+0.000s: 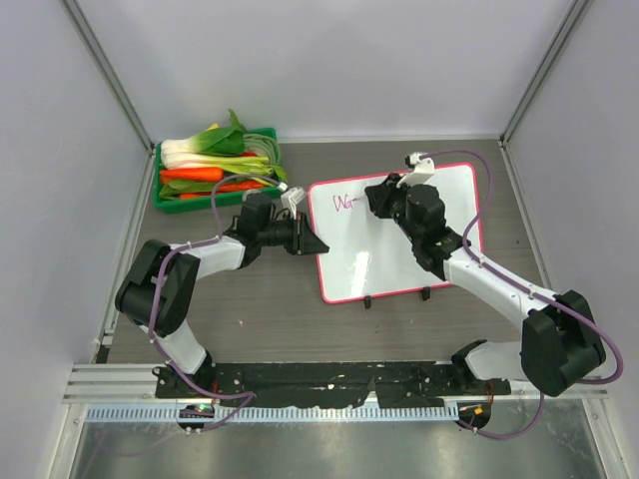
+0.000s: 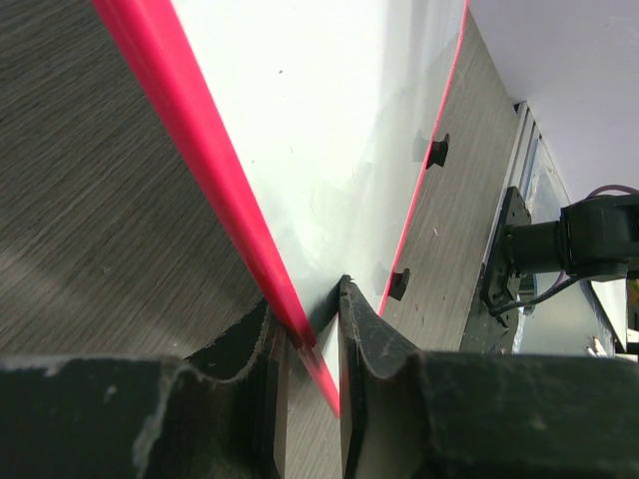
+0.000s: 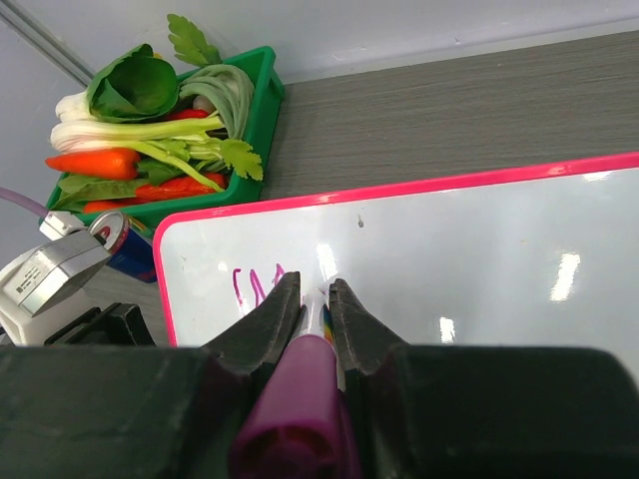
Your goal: Write a sentence on the whiteboard
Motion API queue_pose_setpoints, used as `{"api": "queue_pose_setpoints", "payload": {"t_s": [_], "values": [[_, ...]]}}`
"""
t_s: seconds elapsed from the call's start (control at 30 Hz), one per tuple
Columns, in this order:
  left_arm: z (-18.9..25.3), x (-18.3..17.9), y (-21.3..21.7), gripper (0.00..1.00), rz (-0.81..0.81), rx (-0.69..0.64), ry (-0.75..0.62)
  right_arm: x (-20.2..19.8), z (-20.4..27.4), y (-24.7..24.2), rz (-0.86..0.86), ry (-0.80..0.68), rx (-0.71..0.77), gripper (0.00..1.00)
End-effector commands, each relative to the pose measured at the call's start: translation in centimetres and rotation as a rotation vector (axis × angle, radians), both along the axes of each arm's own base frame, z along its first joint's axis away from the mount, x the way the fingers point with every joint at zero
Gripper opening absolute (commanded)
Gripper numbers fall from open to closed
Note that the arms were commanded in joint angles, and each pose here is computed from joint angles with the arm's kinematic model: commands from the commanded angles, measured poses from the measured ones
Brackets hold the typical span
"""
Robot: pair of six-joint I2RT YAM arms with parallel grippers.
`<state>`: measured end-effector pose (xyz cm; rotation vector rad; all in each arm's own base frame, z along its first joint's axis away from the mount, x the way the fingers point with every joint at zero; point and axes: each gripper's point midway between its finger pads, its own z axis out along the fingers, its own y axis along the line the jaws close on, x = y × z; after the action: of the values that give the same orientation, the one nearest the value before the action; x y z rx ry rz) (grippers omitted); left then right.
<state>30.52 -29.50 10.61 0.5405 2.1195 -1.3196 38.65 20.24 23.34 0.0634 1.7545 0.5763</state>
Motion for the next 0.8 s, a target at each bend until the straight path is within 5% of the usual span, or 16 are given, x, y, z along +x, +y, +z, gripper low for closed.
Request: {"api": "queue_pose_setpoints", "payload": {"t_s": [0.0,0.77], "values": [[-3.5,-0.9,0.5,0.0,-0.024,0.119,-0.01,0.1,0.0,-1.3,-0.049,-0.001,-0.034,0.01],[-3.6,-0.9,0.4,0.0,-0.027,0.118,-0.011,-2.1,-3.4,-0.8,0.028,0.063,-0.038,0.01]]}}
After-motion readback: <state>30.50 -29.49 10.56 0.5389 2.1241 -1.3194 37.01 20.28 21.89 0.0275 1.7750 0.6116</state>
